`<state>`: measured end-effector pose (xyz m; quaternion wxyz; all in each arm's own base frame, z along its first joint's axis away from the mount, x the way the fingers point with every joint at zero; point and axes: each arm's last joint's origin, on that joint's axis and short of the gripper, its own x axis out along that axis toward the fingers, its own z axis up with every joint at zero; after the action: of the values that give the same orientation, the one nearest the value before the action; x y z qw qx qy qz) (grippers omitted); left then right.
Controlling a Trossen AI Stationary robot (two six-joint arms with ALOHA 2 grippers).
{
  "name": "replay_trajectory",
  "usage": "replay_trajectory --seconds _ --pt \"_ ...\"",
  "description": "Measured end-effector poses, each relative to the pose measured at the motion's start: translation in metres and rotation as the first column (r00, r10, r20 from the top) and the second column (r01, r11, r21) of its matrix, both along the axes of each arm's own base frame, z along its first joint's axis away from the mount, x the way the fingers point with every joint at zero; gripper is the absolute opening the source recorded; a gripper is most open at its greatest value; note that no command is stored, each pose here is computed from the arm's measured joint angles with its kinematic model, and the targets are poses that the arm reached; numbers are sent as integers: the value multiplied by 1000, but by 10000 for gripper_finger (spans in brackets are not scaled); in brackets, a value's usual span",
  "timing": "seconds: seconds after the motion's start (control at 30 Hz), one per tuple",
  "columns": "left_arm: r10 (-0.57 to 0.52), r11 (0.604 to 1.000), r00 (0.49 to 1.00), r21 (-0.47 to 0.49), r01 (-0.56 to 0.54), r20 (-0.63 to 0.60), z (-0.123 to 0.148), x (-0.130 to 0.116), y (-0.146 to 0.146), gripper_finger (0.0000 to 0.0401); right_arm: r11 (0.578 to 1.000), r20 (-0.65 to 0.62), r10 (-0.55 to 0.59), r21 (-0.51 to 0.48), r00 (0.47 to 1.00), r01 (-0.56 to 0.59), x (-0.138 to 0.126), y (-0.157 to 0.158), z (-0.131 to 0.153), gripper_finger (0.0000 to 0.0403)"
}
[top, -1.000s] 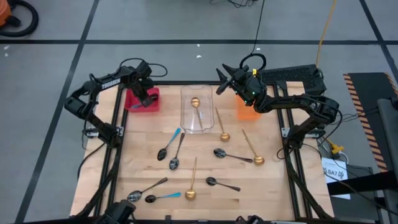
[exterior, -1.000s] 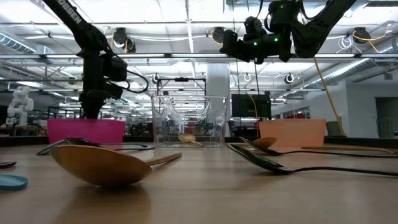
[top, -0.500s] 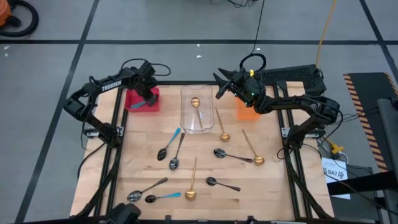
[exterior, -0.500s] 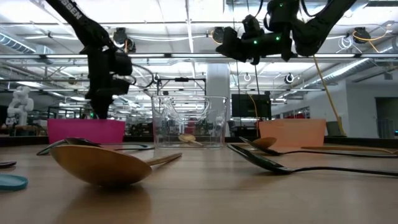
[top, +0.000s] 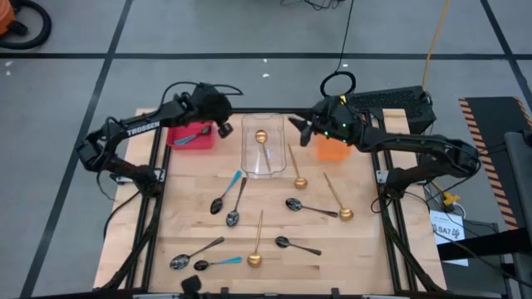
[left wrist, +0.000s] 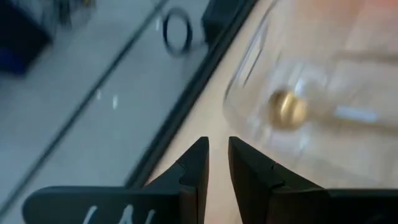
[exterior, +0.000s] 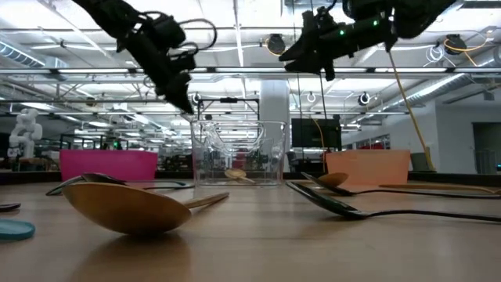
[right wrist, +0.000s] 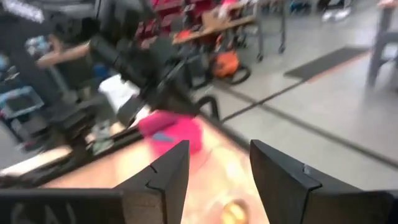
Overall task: Sort silverware by color (type)
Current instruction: Put the black spoon into the orange bin
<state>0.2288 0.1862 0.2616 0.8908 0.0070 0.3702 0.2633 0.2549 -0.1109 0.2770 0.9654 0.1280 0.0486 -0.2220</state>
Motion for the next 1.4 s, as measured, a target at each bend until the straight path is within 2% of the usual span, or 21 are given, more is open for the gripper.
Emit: replay_trajectory --seconds 0.17,0.33,0.53,0.7,0.8,0.93,1.17,1.4 --pt "-92 992 992 90 85 82 9 19 -14 69 994 -177 82 87 981 -68 12 18 21 164" --pt "-141 988 986 82 134 84 9 28 -28 69 980 -349 144 177 926 -86 16 32 33 164" --pt "-176 984 983 27 175 45 4 33 -43 69 944 -477 164 329 864 2 3 44 35 164" --pt "-208 978 978 -12 208 23 0 37 -57 69 883 -572 232 463 787 77 -6 57 23 164" --pt "-232 972 973 -25 232 22 0 41 -66 69 849 -627 254 509 737 141 -8 69 15 164" --pt "-264 963 965 -57 264 8 -2 45 -80 69 837 -676 299 525 674 155 -9 88 9 164" --pt "-340 937 940 -85 339 1 -4 52 -108 69 864 -723 411 503 555 15 -8 129 -12 164" --pt "-426 901 905 -86 424 1 -4 59 -134 69 872 -773 441 489 456 -15 -1 168 -44 164"
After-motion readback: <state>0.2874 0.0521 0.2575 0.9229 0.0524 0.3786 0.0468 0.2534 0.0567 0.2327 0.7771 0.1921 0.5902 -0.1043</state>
